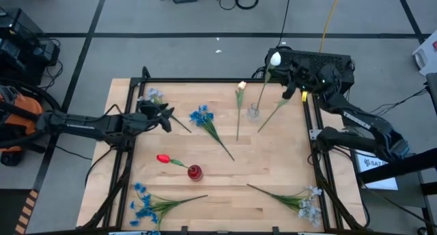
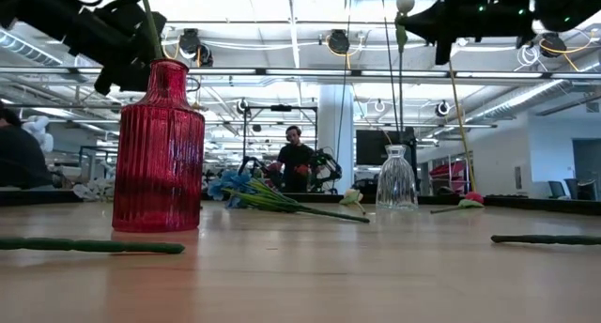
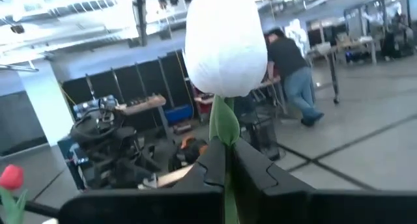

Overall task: Sort flowers into vase by color
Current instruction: Put the white tulip into the transparent vase

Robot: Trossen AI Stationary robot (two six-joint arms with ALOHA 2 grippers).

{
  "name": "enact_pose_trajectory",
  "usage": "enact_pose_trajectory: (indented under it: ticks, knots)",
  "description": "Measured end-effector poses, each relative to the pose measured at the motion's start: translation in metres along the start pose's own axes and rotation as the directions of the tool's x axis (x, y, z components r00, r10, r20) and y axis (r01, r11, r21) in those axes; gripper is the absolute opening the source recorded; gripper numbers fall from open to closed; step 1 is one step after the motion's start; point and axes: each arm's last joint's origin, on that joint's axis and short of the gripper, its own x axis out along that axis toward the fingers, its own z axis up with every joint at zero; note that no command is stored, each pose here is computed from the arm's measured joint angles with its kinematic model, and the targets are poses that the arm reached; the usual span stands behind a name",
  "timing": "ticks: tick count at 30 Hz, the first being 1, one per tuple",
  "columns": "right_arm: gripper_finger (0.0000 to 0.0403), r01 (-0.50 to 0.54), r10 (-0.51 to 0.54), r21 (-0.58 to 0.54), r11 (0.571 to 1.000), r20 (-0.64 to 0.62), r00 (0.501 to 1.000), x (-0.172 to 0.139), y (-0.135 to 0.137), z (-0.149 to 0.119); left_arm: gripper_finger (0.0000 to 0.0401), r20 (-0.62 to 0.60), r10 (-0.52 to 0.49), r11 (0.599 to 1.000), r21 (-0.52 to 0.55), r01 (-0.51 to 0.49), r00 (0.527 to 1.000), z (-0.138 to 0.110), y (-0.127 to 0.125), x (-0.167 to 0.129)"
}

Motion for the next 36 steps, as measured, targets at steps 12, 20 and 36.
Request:
enact_pose_trajectory:
  ticks: [12,20,36]
  knots:
    - [0.0000,0.016,-0.014,-0.096,0.995,0.023,1.000,-0.004,-0.024,0.004,0.0180,-0.008,0.006,1.000,0.007,-0.006,1.000,0.007,-0.008,0.004]
    - [0.0000,-0.092,0.081,-0.090,0.992,-0.123,0.989,0.012,-0.026,-0.021,0.0180,0.021,-0.007,1.000,-0.024,0.007,1.000,0.010,-0.010,0.004]
    - [0.0031,-0.071,0.072,0.013,0.997,-0.322,0.944,0.022,-0.033,-0.056,0.0180,0.026,-0.009,1.000,-0.028,0.009,1.000,0.011,-0.011,0.004]
